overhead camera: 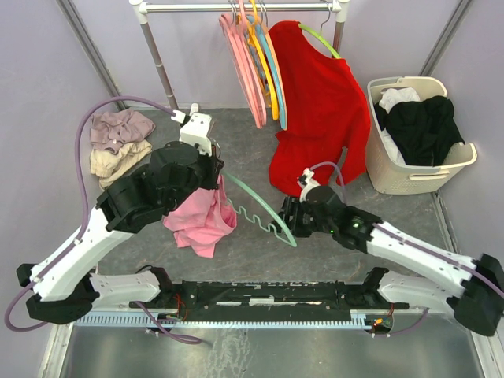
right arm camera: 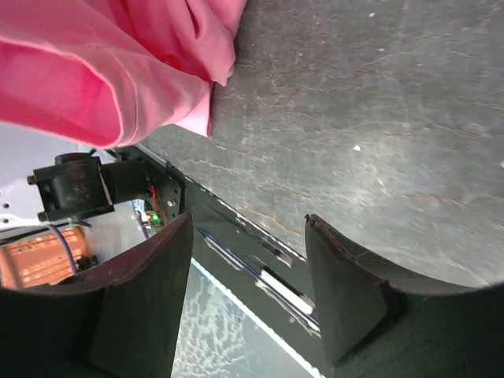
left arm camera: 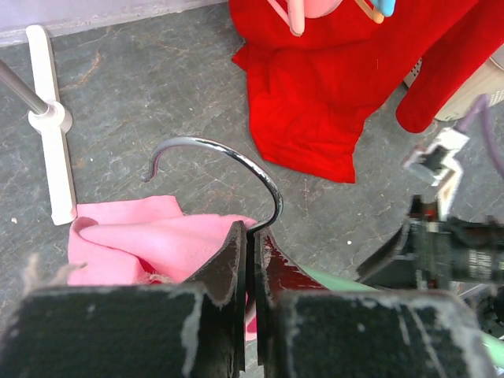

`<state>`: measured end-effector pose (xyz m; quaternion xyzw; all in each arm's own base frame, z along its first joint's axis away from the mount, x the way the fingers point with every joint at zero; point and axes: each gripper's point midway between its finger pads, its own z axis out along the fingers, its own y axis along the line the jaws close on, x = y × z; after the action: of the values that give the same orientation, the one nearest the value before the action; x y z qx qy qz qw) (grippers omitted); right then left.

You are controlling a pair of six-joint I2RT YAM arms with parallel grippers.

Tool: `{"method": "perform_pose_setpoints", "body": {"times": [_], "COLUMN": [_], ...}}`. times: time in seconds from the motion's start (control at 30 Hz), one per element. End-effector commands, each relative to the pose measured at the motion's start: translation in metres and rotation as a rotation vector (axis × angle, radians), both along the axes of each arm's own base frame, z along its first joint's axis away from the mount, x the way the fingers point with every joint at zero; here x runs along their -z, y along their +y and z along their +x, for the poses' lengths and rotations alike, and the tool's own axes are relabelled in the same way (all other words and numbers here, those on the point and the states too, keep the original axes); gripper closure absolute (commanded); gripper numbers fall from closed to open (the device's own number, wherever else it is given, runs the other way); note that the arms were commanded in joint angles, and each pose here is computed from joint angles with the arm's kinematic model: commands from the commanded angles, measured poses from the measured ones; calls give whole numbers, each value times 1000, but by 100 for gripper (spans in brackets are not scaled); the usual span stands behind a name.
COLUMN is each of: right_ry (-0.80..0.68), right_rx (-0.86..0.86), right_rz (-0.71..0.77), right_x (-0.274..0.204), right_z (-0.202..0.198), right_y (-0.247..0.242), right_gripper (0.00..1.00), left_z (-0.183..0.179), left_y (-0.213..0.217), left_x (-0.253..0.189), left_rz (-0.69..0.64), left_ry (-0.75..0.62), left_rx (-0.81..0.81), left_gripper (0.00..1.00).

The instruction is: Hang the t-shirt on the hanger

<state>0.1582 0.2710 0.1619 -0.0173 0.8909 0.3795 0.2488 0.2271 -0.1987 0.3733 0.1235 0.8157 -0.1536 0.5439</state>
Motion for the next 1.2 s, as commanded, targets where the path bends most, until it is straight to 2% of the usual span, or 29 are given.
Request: {"method": "perform_pose_setpoints", "body": {"times": [0.0,0.1,0.27,0.83,1.03,1.17], "right_ry": [-16,0,6,51,63,69], "right_rx": [-13,0,0,-48,-73,-82], "right_rz": [301,377,419,401,406,408], "right_x": [-37,-41,-45,-34,-32,-28], "right_z": [21,31,40,34,26,20], "right_y": [55,72,88,121,130,127], "right_gripper": [34,35,36,40,63,90], "left_z": [1,2,4,7,6,6], "left_y": [2,1,-2,-6,-5,1], "left_x": [-49,-50,-48,-45,-45,-42], "left_rz": [-113,-119,-125,-124,-131,-144], "left_ry": [-128,-135,-142,-142,-141,-151], "left_rx": [12,11,7,10,5,-13], "left_gripper": [97,97,97,97,97,97]}}
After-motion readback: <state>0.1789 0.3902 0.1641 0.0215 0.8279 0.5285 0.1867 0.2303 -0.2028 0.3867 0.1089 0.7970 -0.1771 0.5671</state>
